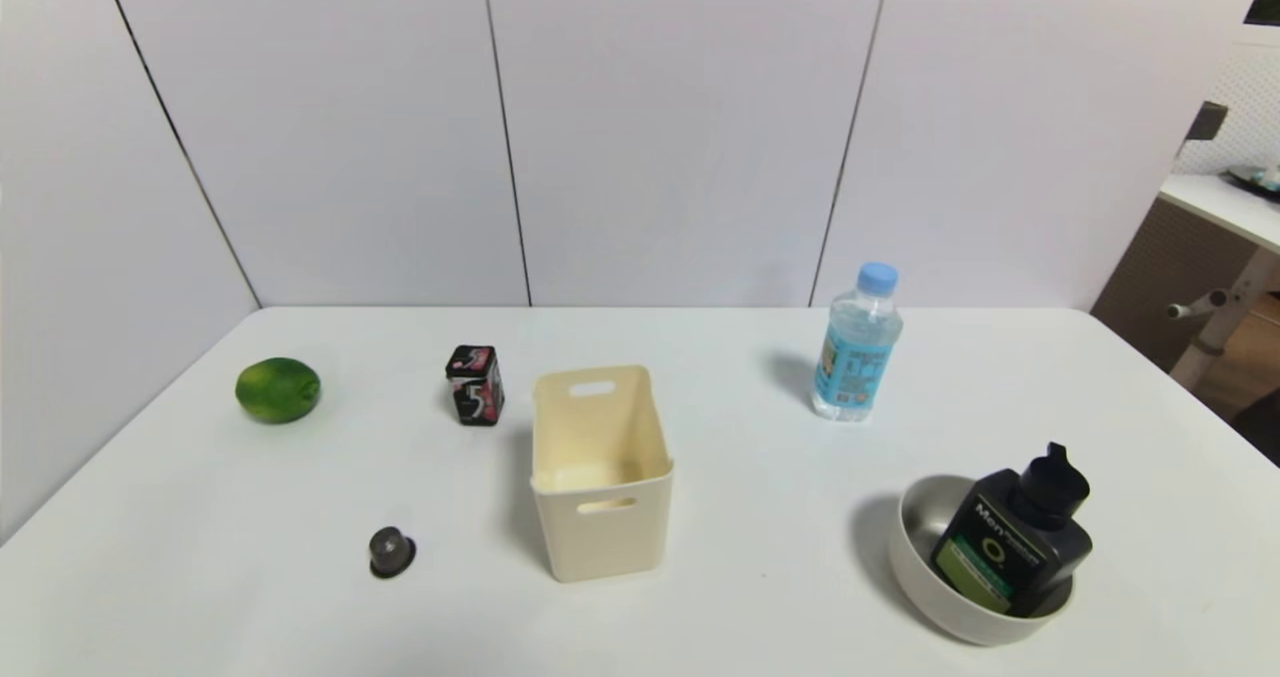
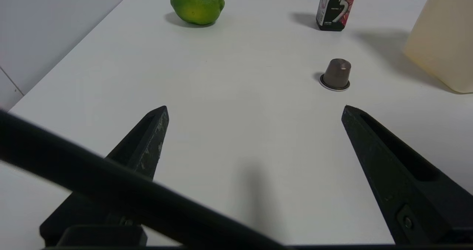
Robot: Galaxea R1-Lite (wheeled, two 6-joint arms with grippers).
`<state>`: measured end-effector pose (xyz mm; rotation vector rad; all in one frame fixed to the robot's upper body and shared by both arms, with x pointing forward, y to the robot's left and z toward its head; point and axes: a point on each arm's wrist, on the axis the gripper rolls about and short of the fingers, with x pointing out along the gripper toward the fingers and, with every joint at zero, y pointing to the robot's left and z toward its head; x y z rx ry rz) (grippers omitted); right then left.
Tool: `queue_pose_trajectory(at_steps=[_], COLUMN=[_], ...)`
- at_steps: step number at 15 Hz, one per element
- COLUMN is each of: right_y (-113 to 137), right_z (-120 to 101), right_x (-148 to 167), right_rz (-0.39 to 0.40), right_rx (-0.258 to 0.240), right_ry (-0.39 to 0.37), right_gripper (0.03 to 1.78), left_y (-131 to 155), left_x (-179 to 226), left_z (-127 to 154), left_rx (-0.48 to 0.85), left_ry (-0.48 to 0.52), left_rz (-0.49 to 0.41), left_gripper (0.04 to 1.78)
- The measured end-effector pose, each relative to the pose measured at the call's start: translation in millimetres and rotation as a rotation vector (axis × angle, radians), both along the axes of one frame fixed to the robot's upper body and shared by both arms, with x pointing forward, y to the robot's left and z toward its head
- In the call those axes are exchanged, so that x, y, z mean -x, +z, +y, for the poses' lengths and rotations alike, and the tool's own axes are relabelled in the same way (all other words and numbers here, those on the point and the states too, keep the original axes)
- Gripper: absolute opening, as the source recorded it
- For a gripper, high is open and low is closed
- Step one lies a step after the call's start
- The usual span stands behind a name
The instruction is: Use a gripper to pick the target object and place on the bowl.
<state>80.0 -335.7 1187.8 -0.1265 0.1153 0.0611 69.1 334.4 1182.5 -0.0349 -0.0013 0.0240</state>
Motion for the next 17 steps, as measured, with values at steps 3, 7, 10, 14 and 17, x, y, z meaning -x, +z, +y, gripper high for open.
queue_pose_trajectory(at_steps=[3, 7, 10, 14, 17], right_y=[-3.3, -4.2, -4.5, -4.5, -4.5], right_z=[0.0, -0.4, -0.4, -0.6, -0.6], right_x=[7.7, 10.6, 11.0, 11.0, 11.0], right_rz=[-0.084, -0.119, -0.125, -0.126, -0.126], right_rx=[-0.028, -0.081, -0.081, -0.105, -0.107], right_ry=[-0.009, -0.031, -0.032, -0.041, -0.041], right_gripper=[1.69, 1.69, 1.69, 1.69, 1.69], left_y=[0.0, 0.0, 0.0, 0.0, 0.0], left_x=[0.0, 0.0, 0.0, 0.0, 0.0], left_z=[0.0, 0.0, 0.0, 0.0, 0.0], left_rx=[0.001, 0.000, 0.000, 0.001, 0.000], left_ry=[0.000, 0.000, 0.000, 0.000, 0.000], left_rz=[0.000, 0.000, 0.000, 0.000, 0.000], left_gripper=[1.69, 1.69, 1.69, 1.69, 1.69])
